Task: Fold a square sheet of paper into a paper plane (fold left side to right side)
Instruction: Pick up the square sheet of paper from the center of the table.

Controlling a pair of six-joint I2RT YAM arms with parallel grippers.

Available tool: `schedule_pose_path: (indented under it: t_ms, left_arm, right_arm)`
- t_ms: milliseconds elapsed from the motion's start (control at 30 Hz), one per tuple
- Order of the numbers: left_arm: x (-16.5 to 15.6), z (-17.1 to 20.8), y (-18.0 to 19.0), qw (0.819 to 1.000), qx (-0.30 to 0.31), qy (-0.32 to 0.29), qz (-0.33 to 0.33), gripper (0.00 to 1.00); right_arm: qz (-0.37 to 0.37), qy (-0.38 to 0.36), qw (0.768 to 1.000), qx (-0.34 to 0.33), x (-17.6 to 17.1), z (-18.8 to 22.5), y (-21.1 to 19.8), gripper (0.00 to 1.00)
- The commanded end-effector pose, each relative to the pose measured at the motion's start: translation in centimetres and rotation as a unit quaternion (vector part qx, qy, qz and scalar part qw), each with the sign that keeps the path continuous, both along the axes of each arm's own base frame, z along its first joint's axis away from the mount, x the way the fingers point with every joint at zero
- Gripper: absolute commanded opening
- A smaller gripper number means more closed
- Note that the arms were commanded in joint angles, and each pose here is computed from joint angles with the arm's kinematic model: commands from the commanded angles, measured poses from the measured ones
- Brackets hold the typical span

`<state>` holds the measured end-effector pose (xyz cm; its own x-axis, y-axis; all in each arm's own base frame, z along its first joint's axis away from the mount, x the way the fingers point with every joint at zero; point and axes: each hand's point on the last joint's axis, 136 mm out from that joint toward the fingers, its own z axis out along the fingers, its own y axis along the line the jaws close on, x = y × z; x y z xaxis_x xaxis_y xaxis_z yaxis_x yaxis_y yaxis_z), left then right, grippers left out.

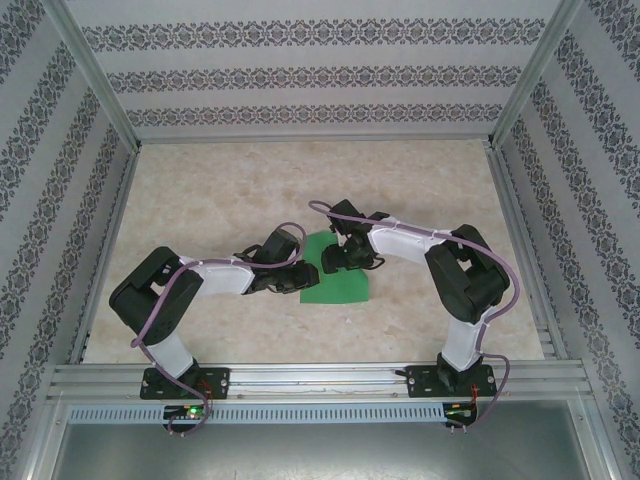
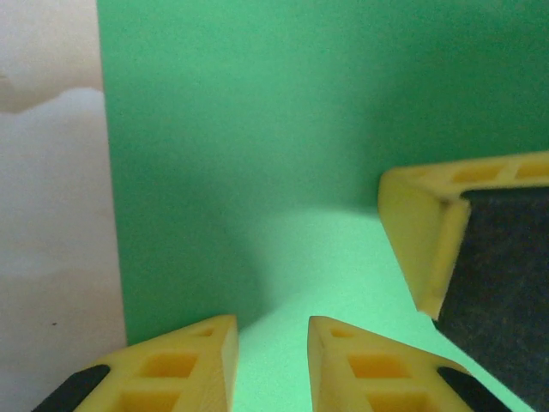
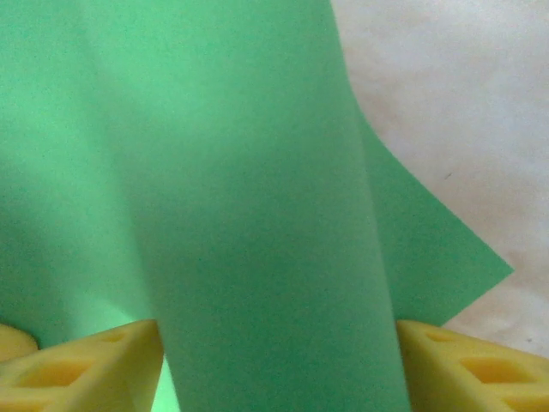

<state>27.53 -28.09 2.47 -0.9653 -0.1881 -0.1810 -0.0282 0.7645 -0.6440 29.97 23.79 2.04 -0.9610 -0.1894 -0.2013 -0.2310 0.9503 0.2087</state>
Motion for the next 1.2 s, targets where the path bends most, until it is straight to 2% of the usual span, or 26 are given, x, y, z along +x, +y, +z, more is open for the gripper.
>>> schedule_pose_path:
  t_ms: [0, 167, 367, 600, 700, 900, 1033, 1167]
  left_arm:
    - [-0.5, -0.8, 0.1, 1.000, 0.005, 0.004, 0.005, 0.28]
    - [-0.2, 0.2, -0.1, 1.000, -0.006, -0.010, 0.006, 0.31]
    - [0.4, 2.9, 0.8, 0.999, -0.011, -0.046, 0.008, 0.45]
    - [1.3, 7.4, 4.6, 0.993, -0.023, -0.113, 0.023, 0.60]
    - [1.6, 9.8, 6.6, 0.987, -0.052, -0.148, 0.030, 0.64]
    - [1.2, 17.1, 9.1, 0.952, -0.145, -0.267, 0.022, 0.77]
    - [-0.3, 21.8, 8.5, 0.924, -0.188, -0.333, -0.024, 0.85]
    - [-1.6, 26.1, 7.4, 0.894, -0.245, -0.370, -0.066, 0.88]
  right_arm:
    - [0.006, 0.012, 1.000, 0.007, -0.5, 0.7, 0.6, 0.63]
    - [0.013, 0.021, 0.999, 0.023, -0.9, 0.8, 0.9, 0.51]
    - [0.023, 0.022, 0.996, 0.085, -1.1, 2.2, 1.9, 0.37]
    - [0.053, 0.008, 0.977, 0.207, -1.2, 5.9, 3.0, 0.34]
    - [0.069, 0.000, 0.963, 0.261, -1.4, 8.1, 3.0, 0.34]
    - [0.116, -0.030, 0.917, 0.380, -2.5, 14.1, 3.1, 0.33]
    - [0.160, -0.051, 0.881, 0.443, -4.1, 18.6, 3.3, 0.32]
    - [0.202, -0.072, 0.844, 0.492, -5.8, 23.1, 3.5, 0.32]
